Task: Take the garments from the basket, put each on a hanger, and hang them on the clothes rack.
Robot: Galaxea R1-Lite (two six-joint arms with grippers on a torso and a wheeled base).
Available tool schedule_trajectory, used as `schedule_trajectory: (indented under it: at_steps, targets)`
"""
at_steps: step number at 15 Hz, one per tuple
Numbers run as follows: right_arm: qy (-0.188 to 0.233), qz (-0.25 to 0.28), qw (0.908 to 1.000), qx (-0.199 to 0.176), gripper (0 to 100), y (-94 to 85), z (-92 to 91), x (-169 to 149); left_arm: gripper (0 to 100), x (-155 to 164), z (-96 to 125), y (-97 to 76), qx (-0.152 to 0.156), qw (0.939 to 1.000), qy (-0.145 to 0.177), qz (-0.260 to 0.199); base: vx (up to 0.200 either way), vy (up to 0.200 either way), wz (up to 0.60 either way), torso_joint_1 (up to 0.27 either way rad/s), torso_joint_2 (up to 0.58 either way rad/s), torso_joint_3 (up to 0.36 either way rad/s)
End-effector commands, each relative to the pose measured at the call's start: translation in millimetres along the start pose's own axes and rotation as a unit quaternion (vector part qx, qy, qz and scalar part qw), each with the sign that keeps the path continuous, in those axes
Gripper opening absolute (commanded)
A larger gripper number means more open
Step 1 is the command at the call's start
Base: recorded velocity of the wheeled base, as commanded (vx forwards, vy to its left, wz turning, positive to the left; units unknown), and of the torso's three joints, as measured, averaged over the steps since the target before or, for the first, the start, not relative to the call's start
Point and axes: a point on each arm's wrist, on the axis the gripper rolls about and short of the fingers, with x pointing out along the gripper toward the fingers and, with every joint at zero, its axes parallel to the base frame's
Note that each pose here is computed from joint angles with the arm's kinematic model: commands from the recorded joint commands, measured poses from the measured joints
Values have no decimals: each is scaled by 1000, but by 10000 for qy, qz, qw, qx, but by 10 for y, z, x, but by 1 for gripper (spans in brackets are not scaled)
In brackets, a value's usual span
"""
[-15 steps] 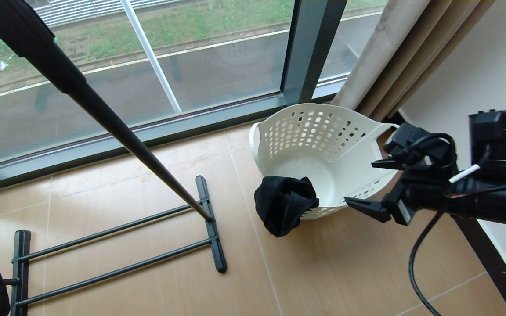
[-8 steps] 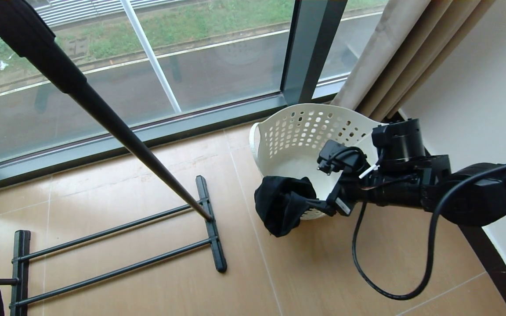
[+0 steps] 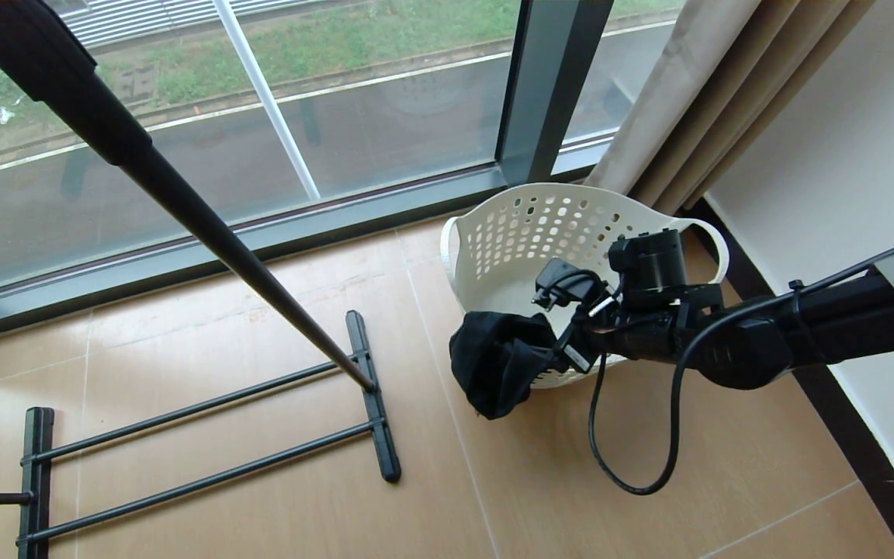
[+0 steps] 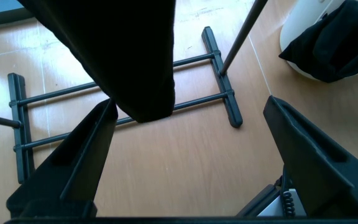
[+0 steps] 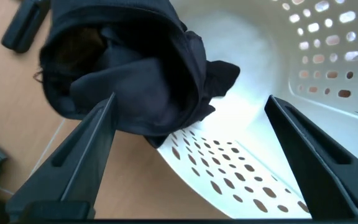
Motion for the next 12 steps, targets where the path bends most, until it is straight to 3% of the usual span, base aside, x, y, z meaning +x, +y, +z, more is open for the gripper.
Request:
schedule_trajectory:
  at_steps: [1, 6, 12]
  targets:
    - [54, 22, 10000, 2, 100, 19, -19, 135, 100, 0, 0, 0, -1, 10000, 0, 7, 0, 0, 0, 0, 0, 0]
    - [132, -200, 9997, 56, 100, -33, -21, 365, 100, 0, 0, 0, -1, 10000, 0, 7, 0, 0, 0, 0, 0, 0]
    - [-128, -607, 9980, 111, 100, -45, -8, 586, 100, 0, 0, 0, -1, 10000, 0, 7, 0, 0, 0, 0, 0, 0]
